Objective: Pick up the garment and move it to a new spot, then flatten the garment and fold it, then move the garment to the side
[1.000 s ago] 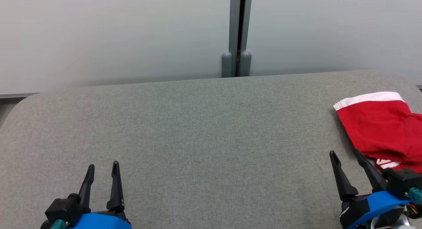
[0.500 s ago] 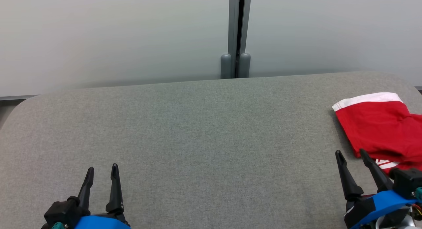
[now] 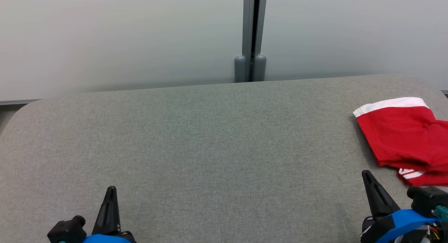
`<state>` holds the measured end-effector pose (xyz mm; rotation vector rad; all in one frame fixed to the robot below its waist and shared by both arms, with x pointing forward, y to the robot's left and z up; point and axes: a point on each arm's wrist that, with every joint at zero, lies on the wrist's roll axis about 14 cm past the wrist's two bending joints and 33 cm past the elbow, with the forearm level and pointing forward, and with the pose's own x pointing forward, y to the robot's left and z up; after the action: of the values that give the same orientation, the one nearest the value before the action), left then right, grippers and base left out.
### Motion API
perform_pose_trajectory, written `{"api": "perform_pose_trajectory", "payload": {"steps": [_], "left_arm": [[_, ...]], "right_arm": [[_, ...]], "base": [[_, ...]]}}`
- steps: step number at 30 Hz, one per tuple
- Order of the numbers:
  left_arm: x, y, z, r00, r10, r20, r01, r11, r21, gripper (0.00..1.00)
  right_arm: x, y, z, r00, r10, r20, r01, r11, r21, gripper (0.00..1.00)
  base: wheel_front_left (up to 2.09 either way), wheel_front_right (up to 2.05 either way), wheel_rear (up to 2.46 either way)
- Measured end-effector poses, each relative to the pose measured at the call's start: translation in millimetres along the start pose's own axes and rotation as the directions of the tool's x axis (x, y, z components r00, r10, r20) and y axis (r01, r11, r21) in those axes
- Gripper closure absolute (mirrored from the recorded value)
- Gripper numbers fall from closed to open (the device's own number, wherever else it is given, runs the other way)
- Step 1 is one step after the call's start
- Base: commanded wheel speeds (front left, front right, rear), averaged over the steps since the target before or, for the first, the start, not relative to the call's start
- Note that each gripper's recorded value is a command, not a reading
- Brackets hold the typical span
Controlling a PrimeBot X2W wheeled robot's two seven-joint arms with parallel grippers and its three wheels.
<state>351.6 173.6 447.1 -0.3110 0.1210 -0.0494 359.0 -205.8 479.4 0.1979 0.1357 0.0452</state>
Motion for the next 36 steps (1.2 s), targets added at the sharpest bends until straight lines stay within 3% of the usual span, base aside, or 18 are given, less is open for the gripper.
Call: {"api": "perform_pose_trajectory", "payload": {"steps": [9, 17, 36], "left_arm": [[0.2, 7.9, 0.3, 0.999, 0.046, -0.013, -0.048, 0.987, -0.152, 1.00], [4.2, 10.2, 5.9, 0.998, 0.064, -0.010, -0.064, 0.960, -0.272, 1.00], [11.1, 14.1, 17.2, 0.996, 0.086, -0.004, -0.076, 0.859, -0.506, 1.00]], "right_arm": [[0.7, -1.0, -0.4, 1.000, -0.013, 0.004, 0.012, 0.986, 0.166, 1.00], [2.3, -1.0, 1.0, 1.000, -0.021, 0.014, 0.016, 0.954, 0.299, 1.00], [7.7, 0.2, 5.0, 0.999, -0.029, 0.031, 0.007, 0.836, 0.548, 1.00]], "base": [[0.00, 0.00, 0.00], [0.00, 0.00, 0.00], [0.00, 0.00, 0.00]]}}
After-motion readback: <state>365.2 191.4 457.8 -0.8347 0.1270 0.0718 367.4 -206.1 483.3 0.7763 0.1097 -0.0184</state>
